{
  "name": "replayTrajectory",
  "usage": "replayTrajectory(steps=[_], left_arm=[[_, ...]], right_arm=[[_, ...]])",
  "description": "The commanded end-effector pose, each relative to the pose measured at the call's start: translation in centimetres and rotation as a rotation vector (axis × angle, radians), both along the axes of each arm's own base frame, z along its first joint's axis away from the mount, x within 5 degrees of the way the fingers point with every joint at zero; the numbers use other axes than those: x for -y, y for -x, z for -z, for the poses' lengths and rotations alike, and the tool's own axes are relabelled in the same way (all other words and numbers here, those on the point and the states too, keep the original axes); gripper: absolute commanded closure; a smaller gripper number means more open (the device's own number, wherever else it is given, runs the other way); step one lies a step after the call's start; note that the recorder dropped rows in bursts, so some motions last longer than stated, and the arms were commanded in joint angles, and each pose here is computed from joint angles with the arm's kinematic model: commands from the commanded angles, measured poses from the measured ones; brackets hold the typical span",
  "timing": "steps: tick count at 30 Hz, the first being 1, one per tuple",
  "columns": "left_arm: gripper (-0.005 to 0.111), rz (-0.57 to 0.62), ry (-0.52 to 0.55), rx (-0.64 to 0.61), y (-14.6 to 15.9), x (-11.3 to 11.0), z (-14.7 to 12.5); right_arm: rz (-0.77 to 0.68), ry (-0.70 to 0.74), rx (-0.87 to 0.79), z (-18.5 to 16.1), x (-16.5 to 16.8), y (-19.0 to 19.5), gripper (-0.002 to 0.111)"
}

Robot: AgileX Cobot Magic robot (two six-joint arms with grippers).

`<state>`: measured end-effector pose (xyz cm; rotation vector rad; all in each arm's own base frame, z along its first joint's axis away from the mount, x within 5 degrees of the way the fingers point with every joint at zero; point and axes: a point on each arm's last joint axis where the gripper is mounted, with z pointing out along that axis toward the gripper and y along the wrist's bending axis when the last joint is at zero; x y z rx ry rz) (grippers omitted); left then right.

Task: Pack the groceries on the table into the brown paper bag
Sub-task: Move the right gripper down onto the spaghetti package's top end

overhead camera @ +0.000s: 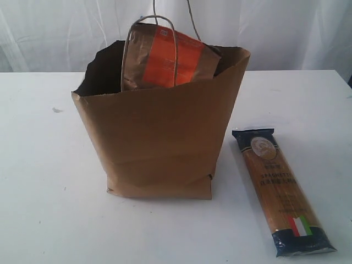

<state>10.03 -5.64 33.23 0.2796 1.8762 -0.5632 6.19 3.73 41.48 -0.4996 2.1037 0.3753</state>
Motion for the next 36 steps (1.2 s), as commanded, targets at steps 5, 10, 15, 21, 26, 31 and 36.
replayTrajectory(steps=[5,10,15,21,26,31,36], left_arm=[[0.107,-0.097,0.124,-0.163,1.1,-0.8,6.9],[0.107,-0.079,0.094,-0.231,1.4,-0.7,8.0],[0.107,-0.08,0.095,-0.23,1.4,-0.7,8.0],[0.107,-0.123,-0.051,-0.072,1.7,-1.9,10.8],[0.107,-0.115,-0.133,-0.035,3.3,-2.7,14.6],[0.107,-0.09,-0.161,-0.1,4.8,-3.1,17.0],[0.107,-0.083,-0.151,-0.09,5.3,-3.2,17.1]], right_arm=[[0.046,-0.011,-0.076,3.5,0.2,0.2,0.038],[0.065,0.011,-0.117,6.1,-0.3,-0.5,0.038],[0.071,0.029,-0.164,9.6,-1.0,-1.1,0.038],[0.11,0.054,-0.086,10.6,-0.9,-2.0,0.038],[0.122,0.004,0.038,9.6,-1.1,-2.7,0.04],[0.235,0.102,0.059,10.1,-1.8,-5.2,0.044],[0.293,0.363,-0.147,14.8,-6.2,-12.0,0.036]])
